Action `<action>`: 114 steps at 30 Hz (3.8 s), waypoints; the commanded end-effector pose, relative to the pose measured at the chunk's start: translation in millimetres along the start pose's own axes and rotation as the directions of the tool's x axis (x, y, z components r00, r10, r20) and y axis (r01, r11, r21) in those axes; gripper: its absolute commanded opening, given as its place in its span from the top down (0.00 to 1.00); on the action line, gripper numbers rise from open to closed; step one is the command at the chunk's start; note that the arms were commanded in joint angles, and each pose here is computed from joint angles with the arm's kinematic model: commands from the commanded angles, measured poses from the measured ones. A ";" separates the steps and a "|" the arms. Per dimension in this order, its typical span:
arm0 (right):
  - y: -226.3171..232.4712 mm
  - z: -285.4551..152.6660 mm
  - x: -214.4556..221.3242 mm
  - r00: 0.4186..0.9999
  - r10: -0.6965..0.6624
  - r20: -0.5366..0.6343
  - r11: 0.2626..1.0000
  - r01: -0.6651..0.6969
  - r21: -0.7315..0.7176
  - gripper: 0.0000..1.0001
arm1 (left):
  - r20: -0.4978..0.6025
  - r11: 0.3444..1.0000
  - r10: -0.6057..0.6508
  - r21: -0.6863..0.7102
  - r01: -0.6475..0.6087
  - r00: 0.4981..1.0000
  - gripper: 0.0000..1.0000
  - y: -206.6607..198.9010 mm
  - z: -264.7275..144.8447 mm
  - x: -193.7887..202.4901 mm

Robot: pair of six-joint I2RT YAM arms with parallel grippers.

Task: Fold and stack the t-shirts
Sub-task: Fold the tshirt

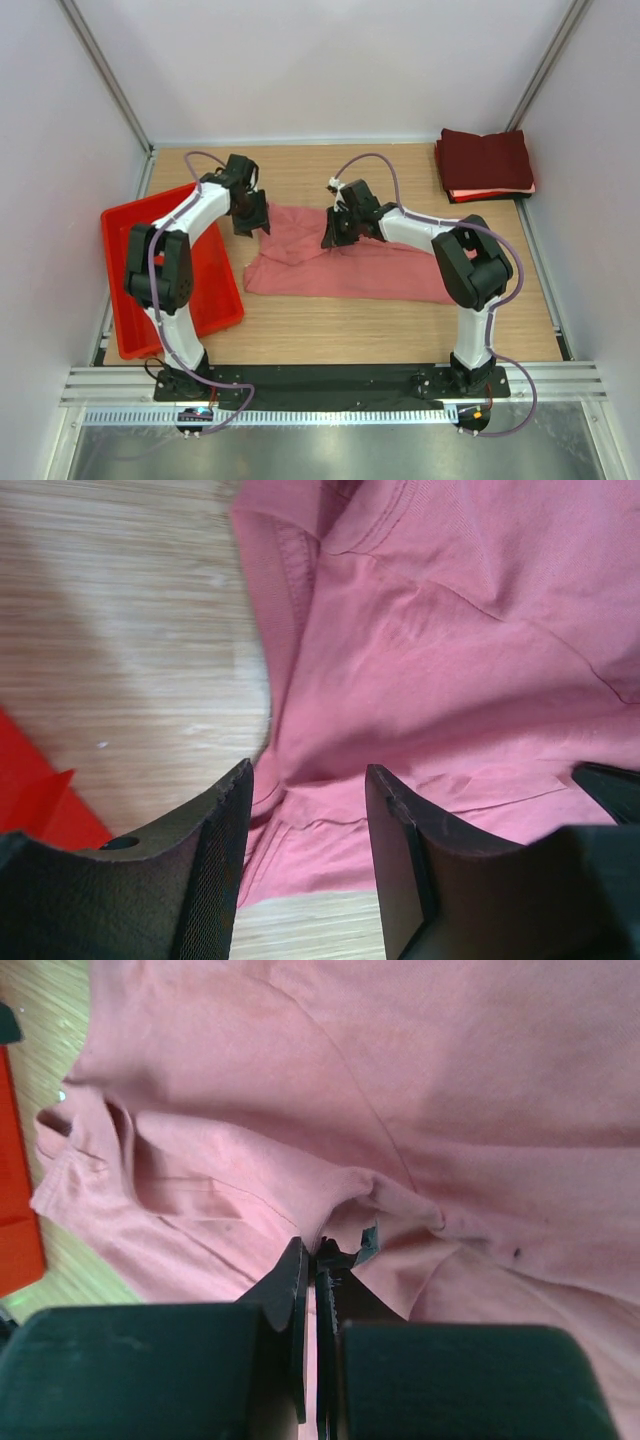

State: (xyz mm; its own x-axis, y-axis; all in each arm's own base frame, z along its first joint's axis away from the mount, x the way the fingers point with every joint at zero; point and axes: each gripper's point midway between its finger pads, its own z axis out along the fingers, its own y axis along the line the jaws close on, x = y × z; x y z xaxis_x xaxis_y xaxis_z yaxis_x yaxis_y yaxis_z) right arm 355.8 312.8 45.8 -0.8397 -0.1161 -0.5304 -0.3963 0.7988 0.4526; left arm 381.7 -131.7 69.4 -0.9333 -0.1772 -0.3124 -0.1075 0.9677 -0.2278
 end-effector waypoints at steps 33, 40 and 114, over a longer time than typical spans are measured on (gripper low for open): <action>24.9 -35.9 12.0 0.990 0.119 -0.077 0.992 -0.121 -0.030 0.99 | -0.066 0.997 0.028 0.080 -0.023 0.997 0.52 -17.9 -25.2 57.2; 27.4 -37.9 10.0 0.990 0.122 -0.070 0.992 -0.125 -0.034 0.99 | -0.068 0.998 0.032 0.058 -0.028 0.997 0.53 -8.3 -24.8 75.3; -33.1 -96.6 15.8 0.950 0.307 -0.052 0.940 -0.295 0.172 0.74 | -0.074 0.999 0.049 -0.007 -0.049 0.996 0.64 -11.1 -52.7 66.4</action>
State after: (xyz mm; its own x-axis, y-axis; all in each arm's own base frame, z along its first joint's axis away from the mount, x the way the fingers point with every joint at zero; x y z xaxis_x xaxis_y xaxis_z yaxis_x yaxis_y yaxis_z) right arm 306.1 257.0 58.2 -0.9669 0.0520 -0.2496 -0.0756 0.8765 0.4755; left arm 278.4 -135.2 61.5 -0.9798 -0.1382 -0.1445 -0.1144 0.9801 -0.1620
